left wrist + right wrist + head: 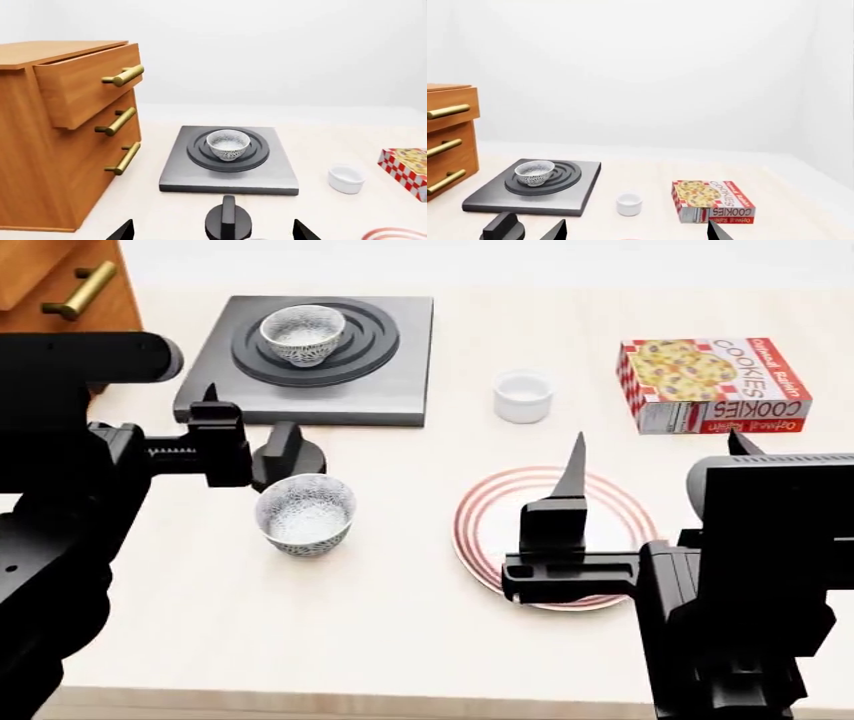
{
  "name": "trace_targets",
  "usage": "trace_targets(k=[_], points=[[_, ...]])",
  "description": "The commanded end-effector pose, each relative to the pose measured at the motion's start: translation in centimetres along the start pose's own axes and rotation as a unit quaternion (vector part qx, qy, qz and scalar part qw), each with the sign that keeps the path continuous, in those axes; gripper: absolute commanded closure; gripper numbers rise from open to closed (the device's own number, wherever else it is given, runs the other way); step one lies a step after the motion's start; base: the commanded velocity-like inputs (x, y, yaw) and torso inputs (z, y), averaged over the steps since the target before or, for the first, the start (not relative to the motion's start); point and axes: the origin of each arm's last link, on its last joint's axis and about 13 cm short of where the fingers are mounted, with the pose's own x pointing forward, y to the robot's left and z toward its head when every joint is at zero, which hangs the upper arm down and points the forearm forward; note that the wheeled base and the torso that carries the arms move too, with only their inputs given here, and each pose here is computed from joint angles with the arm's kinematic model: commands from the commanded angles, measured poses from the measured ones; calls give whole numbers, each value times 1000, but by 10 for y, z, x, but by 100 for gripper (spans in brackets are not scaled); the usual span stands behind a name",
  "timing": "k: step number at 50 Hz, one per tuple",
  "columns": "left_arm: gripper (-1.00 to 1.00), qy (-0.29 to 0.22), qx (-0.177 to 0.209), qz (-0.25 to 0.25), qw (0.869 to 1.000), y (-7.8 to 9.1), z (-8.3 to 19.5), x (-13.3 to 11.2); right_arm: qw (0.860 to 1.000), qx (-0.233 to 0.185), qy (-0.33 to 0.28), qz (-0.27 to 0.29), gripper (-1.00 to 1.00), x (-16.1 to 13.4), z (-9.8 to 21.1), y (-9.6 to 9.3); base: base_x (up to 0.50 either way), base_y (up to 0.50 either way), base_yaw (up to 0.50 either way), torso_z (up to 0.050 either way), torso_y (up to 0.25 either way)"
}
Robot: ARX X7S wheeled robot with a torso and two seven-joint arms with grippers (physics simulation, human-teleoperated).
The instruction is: Pick the akita bowl on the stove and place it on the plate.
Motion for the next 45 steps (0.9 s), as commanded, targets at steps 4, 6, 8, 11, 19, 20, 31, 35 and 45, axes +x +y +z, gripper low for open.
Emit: trace_targets(k=[4, 6, 8, 11, 19, 20, 31, 35, 45], points=[[-100, 0, -9, -9, 1000, -1, 2, 1, 1000, 13, -5, -6, -100, 1, 0, -2, -4, -103, 0, 0, 0], [-100, 0, -9, -9, 1000, -1, 3, 0, 1000, 14, -6, -6, -100, 1, 0, -2, -8, -105, 0, 0, 0], [-100, 1, -10, -8, 1000, -1, 2, 1, 1000, 14, -6, -7, -100, 1, 0, -2, -8, -105, 0, 0, 0], [-100, 2, -8, -8, 1000, -1, 2, 2, 1000, 13, -5, -6, -100, 1, 0, -2, -1, -113, 0, 0, 0], [-100, 0, -8, -10, 1000, -1, 4, 1, 1000, 13, -5, -7, -100, 1, 1, -2, -6, -125, 0, 0, 0], [-100, -1, -8, -11, 1000, -1, 5, 2, 1000, 13, -5, -7, -100, 1, 1, -2, -12, -137, 0, 0, 0], [-100, 0, -8, -13, 1000, -2, 6, 2, 1000, 13, -6, -7, -100, 0, 1, -2, -27, -208, 0, 0, 0], [-100, 1, -10, -14, 1000, -2, 6, 1, 1000, 13, -5, -7, -100, 0, 2, -2, -31, -221, 0, 0, 0], [-100, 0, -8, -17, 1000, -2, 7, 0, 1000, 14, -6, -7, -100, 1, 1, -2, -34, -221, 0, 0, 0]])
